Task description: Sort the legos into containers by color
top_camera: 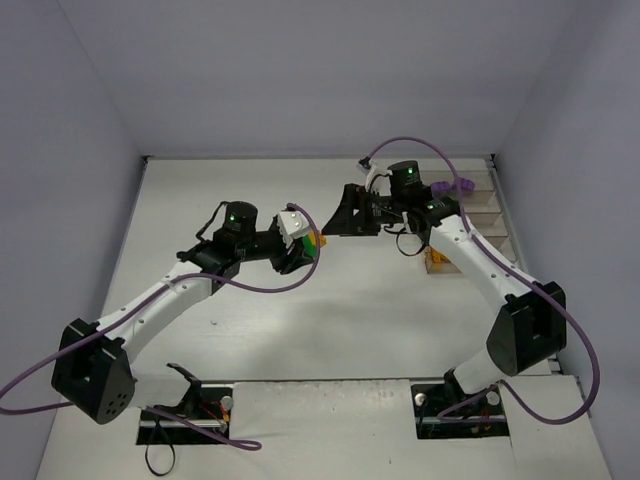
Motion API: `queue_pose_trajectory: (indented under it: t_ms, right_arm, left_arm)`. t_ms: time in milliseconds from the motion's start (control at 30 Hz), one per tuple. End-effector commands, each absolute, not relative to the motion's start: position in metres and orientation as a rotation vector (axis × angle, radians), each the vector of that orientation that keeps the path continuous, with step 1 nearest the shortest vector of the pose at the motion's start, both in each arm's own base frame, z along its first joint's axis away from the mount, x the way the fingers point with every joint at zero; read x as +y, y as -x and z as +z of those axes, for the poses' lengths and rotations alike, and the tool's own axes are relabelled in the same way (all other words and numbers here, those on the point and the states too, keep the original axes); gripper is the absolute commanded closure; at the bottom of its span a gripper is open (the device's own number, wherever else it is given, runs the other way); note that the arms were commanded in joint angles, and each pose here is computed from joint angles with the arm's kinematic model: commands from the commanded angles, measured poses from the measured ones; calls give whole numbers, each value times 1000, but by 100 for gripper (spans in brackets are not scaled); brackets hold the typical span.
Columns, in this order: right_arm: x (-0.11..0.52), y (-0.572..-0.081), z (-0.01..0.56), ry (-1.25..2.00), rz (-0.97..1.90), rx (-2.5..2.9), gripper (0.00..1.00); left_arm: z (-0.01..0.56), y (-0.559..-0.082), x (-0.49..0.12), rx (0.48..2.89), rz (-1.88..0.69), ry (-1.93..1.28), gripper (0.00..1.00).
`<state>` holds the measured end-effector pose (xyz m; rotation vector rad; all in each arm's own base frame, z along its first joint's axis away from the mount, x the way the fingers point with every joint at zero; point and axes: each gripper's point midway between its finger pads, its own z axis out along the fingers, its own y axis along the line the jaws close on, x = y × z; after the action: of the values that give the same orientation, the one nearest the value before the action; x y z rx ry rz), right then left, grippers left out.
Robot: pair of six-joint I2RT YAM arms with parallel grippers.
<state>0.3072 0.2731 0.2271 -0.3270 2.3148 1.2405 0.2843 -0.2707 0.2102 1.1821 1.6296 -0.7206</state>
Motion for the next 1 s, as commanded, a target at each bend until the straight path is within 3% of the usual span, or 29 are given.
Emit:
queue_pose_trajectory:
  t_ms: [0, 600, 700, 800, 867, 967]
  right_arm:
    - [290, -312, 261, 395, 1289, 2193, 35]
    - [317, -299, 239, 451, 1324, 2259, 41]
    - [317, -299, 239, 458, 1322, 2257, 53]
    - [316, -299, 239, 463, 1316, 2252, 90]
    - [316, -299, 239, 461, 1309, 2250, 100]
    - [316, -299, 240, 468, 1312, 2247, 100]
  left_arm:
    - [252, -288, -282, 1475, -702, -1205, 75]
    - [250, -288, -286, 1454, -697, -1223, 75]
    - [249, -288, -287, 1458, -702, -1225, 76]
    - [248, -289, -287, 1466, -707, -1222, 75]
    - [247, -290, -288, 1473, -710, -1219, 65]
    - [245, -290, -289, 1484, -720, -1215, 61]
